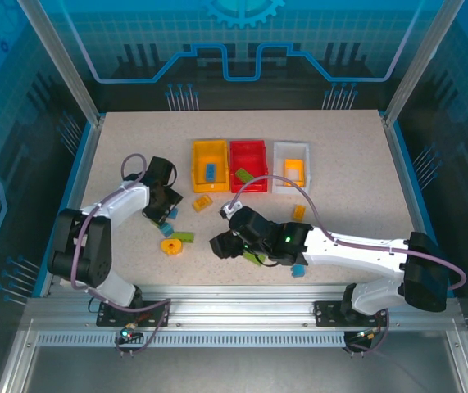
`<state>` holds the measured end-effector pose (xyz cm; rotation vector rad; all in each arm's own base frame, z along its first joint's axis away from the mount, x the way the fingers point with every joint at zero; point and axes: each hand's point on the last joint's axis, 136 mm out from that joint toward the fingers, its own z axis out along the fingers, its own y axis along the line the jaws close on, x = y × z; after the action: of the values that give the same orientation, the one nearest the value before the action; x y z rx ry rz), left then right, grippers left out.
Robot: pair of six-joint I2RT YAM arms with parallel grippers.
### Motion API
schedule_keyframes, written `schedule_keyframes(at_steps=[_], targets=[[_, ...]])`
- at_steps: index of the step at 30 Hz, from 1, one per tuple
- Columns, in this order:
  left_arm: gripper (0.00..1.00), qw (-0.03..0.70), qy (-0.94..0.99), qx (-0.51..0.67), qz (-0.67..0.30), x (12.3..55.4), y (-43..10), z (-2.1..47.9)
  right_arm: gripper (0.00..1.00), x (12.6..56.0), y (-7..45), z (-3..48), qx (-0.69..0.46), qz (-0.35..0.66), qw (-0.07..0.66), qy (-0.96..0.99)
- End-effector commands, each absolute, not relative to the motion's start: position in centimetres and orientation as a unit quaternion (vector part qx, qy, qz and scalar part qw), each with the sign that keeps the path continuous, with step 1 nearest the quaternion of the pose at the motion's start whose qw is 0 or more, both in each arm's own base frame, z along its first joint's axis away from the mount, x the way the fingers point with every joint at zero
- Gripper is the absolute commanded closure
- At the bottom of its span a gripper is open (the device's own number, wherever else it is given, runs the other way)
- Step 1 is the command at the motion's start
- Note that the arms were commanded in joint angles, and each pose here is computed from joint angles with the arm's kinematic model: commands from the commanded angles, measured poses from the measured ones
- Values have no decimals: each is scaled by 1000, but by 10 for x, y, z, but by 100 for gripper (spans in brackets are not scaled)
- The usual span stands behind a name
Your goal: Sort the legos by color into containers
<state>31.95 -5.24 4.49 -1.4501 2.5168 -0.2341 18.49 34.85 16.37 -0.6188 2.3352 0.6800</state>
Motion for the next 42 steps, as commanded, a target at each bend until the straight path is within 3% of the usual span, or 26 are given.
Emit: schedule_keyframes(at_steps=[1, 12, 18, 21, 25, 32, 42], targets=[[37, 112, 840, -522, -103, 331, -56, 46, 34, 187, 352, 172, -224, 264, 322, 881], [47, 93, 838, -533, -75, 337, -54, 22, 34, 186, 350, 169, -219, 265, 318, 883], [69, 98, 840, -527, -82, 344, -56, 20, 34, 188, 346, 170, -213, 263, 323, 884], [74, 121, 845, -513, -94, 349, -57, 36, 34, 189, 344, 181, -207, 282, 341, 872], [76, 173, 864, -460, -105, 355, -65, 78, 30, 197, 336, 213, -180, 347, 398, 830], [76, 260, 924, -254, -116, 388, -130, 152, 23, 258, 290, 246, -63, 375, 458, 804], [72, 228, 953, -144, -136, 451, -189, 142, 24, 301, 276, 249, -19, 335, 442, 832]])
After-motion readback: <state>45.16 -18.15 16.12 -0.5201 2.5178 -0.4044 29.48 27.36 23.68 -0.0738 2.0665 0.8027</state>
